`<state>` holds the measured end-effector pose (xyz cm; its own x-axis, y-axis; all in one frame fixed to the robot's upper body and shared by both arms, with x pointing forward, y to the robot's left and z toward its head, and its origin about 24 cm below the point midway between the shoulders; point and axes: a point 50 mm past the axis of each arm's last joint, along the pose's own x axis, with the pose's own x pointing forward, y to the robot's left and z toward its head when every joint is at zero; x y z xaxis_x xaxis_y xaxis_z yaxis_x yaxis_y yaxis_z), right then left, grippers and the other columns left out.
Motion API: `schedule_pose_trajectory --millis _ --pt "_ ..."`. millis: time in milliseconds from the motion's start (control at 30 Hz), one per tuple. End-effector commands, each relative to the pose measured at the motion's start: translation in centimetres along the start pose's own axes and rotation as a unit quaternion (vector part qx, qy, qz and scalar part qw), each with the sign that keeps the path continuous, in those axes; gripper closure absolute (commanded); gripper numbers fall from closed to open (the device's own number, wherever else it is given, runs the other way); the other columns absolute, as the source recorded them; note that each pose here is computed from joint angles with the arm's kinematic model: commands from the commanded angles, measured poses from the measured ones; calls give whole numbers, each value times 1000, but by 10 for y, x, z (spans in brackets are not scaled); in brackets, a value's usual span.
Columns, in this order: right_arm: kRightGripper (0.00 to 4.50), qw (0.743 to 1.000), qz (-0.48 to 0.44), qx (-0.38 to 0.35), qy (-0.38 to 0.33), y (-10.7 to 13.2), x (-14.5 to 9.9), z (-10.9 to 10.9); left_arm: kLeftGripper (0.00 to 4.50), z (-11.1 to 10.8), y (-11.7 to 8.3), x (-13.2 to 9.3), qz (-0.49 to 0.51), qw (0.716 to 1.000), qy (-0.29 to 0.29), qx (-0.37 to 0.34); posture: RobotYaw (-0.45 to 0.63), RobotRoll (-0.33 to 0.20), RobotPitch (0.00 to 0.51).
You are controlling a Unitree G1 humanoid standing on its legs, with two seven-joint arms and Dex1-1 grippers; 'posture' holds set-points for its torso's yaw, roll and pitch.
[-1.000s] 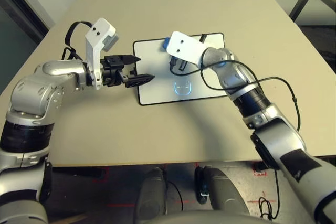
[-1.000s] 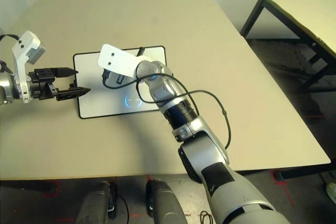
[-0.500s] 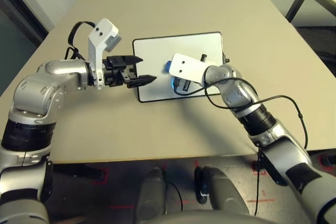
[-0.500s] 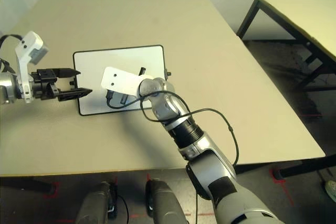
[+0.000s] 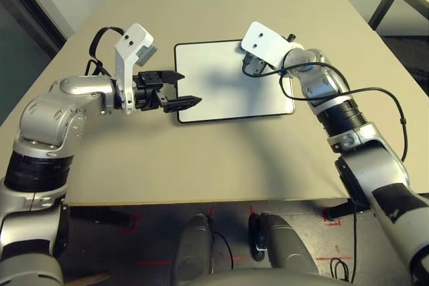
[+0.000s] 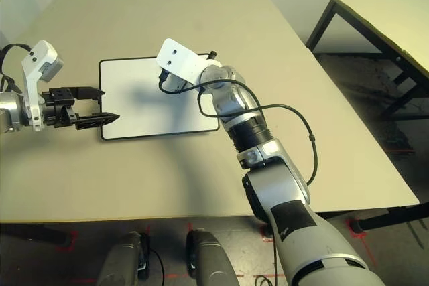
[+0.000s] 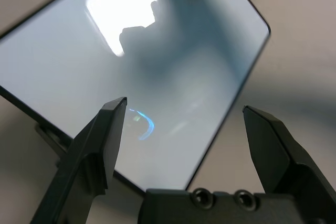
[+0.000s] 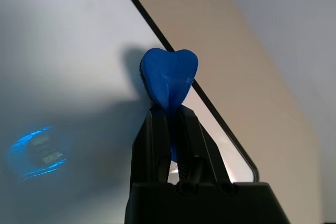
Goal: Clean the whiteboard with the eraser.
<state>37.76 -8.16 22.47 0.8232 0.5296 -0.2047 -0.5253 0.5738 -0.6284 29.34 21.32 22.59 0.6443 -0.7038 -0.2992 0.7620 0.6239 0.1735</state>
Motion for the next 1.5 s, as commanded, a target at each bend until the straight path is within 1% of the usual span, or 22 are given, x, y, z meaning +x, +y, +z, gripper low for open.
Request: schedule_pose_trajectory --millis 33,100,167,233,333,400,433,467,500,567,667,700,767,800,967,1133,1267,1300,1333,1400,1500 --pt "4421 998 -17 38 -35 -14 -14 22 0 2 6 -1 27 999 -21 1 -13 0 149" --pt "4421 996 -37 52 -55 -25 -22 34 0 1 7 -1 37 999 -30 -2 -17 0 148" --pt "4421 993 -66 68 -65 -39 -31 42 0 3 11 0 54 997 -47 0 -19 0 146" --pt "4421 991 -98 76 -53 -54 -38 40 0 7 18 -1 82 994 -71 3 -23 0 142" --pt "4421 985 -137 100 -8 -71 -44 19 0 15 32 -4 143 982 -125 17 -24 0 138" --pt "4421 980 -157 117 31 -78 -48 -2 0 20 42 -9 188 968 -163 25 -20 0 135" --pt "4421 977 -166 128 48 -81 -50 -12 0 20 47 -12 208 961 -178 24 -15 0 132" --pt "4421 972 -173 138 77 -83 -53 -26 0 16 54 -16 235 954 -187 19 -15 0 132" --pt "4421 969 -178 143 95 -83 -55 -36 0 13 59 -18 252 949 -191 15 -15 0 131" --pt "4421 961 -182 164 131 -81 -59 -55 0 5 65 -23 281 939 -198 7 -12 0 130" --pt "4421 942 -181 206 192 -69 -67 -87 0 -11 75 -32 332 919 -213 -22 -8 0 128" --pt "4421 938 -179 215 205 -65 -69 -93 0 -14 76 -33 342 915 -214 -26 -9 0 127" --pt "4421 925 -160 239 247 -48 -71 -110 0 -26 76 -32 353 909 -215 -47 -4 0 125" --pt "4421 921 -153 247 260 -43 -71 -115 0 -30 76 -31 357 908 -214 -52 -4 0 124" --pt "4422 910 -146 254 292 -26 -69 -129 0 -50 73 -24 367 904 -203 -83 -3 0 122" --pt "4422 905 -136 255 311 -20 -65 -139 0 -47 71 -14 358 904 -212 -96 2 0 119" --pt "4422 904 -141 272 299 -22 -62 -137 0 -45 71 -11 353 905 -214 -99 7 0 119" --pt "3712 903 -143 279 295 -23 -62 -137 0 -45 70 -10 352 906 -214 -99 6 0 118" --pt "3572 902 -142 285 291 -23 -61 -136 0 -44 70 -9 352 906 -214 -99 6 0 118" --pt "2926 902 -146 295 279 -26 -62 -133 0 -44 70 -8 351 906 -214 -100 5 0 119" --pt "1956 910 -179 291 237 -40 -68 -126 0 -44 70 -8 353 905 -214 -103 -2 0 123"
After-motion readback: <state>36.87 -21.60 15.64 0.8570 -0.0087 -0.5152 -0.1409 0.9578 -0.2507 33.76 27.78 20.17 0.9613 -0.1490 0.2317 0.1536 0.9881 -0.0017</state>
